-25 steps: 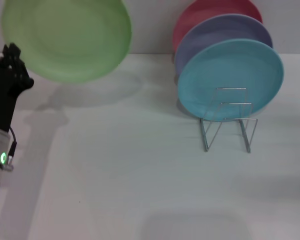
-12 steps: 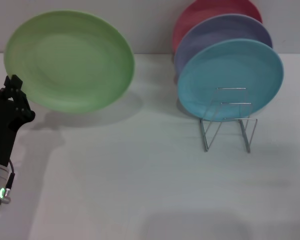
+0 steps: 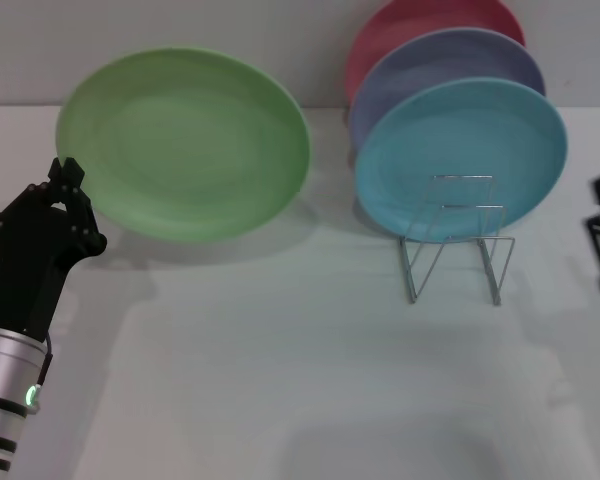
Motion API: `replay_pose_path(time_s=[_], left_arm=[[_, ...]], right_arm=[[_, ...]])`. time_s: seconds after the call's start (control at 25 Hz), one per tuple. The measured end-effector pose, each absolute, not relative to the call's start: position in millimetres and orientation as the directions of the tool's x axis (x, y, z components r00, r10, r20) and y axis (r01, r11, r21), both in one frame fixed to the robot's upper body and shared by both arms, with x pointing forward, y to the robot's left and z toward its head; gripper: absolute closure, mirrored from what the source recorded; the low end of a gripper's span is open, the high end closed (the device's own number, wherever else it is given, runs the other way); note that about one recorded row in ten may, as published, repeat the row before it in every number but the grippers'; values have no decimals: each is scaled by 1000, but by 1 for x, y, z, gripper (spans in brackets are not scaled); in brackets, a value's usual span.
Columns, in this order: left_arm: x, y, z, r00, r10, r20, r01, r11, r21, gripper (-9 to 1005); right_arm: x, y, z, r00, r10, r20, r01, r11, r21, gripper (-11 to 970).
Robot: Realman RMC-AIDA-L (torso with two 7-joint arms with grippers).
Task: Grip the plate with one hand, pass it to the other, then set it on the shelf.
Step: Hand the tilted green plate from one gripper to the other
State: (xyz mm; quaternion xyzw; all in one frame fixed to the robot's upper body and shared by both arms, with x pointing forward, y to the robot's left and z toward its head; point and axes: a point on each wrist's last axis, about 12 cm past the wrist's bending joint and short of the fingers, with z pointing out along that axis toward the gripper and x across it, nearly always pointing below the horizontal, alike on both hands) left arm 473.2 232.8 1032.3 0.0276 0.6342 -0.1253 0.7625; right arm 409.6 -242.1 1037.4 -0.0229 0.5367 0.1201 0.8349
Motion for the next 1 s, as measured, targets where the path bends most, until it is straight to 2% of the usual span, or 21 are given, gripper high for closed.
replay_pose_path(time_s=[0.16,0.44,0.72,1.0], left_arm=[[473,233,1031,162,-132,-978,207,973,-97,959],[468,220,1031,158,-81,-984,148,987,-58,957],[460,208,1031,126,-34,-991,72,997,-25,956],[448,202,1030,102,-12,-995,19,1000,-10,955]], right_arm=[[429,-208,1038,319,186,-929,-330,941,75,261],[453,-170,1040,225,172,-959,-454,890,54,260],[468,-146,1037,143,119,-983,-564,826,18,260],[475,-139,1034,101,92,-991,-597,802,14,260]])
